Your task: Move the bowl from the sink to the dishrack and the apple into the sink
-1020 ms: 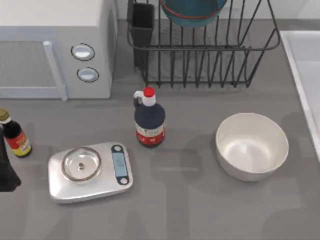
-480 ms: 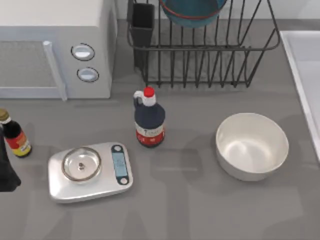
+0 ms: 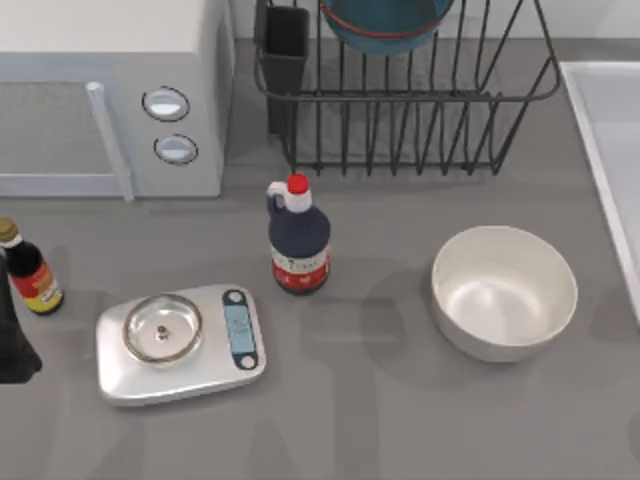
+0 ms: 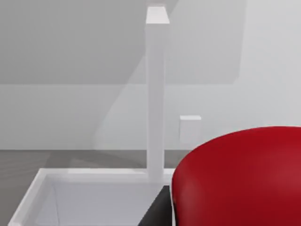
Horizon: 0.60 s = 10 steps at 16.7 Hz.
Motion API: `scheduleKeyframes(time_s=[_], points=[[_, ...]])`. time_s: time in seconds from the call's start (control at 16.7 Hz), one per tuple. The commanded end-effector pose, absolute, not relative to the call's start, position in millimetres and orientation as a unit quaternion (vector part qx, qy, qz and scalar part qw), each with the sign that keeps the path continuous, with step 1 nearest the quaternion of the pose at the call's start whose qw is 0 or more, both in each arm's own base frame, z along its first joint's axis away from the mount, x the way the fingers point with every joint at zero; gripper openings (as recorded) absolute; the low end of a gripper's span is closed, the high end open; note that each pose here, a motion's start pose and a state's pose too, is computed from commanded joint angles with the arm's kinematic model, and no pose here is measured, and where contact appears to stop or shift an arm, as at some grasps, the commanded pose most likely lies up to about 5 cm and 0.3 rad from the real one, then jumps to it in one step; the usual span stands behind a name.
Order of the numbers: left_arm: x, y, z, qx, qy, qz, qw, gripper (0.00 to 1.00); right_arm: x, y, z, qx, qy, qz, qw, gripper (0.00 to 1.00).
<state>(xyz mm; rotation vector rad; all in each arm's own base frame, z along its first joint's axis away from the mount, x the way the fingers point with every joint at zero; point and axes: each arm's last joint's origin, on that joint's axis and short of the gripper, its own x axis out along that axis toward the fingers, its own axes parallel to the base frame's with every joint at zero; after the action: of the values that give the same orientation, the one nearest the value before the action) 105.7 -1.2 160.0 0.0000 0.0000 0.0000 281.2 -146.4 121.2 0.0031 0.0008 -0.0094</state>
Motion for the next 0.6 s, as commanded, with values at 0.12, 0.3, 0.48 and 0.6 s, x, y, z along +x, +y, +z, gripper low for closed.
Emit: scheduleKeyframes(time_s=[0.12, 0.3, 0.48, 0.6], points=[[106, -1, 160, 0.000, 0.000, 0.000, 1.000, 1.00, 278, -144, 98, -0.002, -0.005, -0.004, 1.000, 0.00], [106, -1, 160, 0.000, 0.000, 0.000, 1.000, 1.00, 271, -139, 70, -0.001, -0.003, -0.005, 1.000, 0.00], [106, -1, 160, 0.000, 0.000, 0.000, 1.000, 1.00, 267, -136, 59, 0.000, 0.000, -0.005, 1.000, 0.00], [106, -1, 160, 0.000, 0.000, 0.000, 1.000, 1.00, 267, -136, 59, 0.000, 0.000, -0.005, 1.000, 0.00]])
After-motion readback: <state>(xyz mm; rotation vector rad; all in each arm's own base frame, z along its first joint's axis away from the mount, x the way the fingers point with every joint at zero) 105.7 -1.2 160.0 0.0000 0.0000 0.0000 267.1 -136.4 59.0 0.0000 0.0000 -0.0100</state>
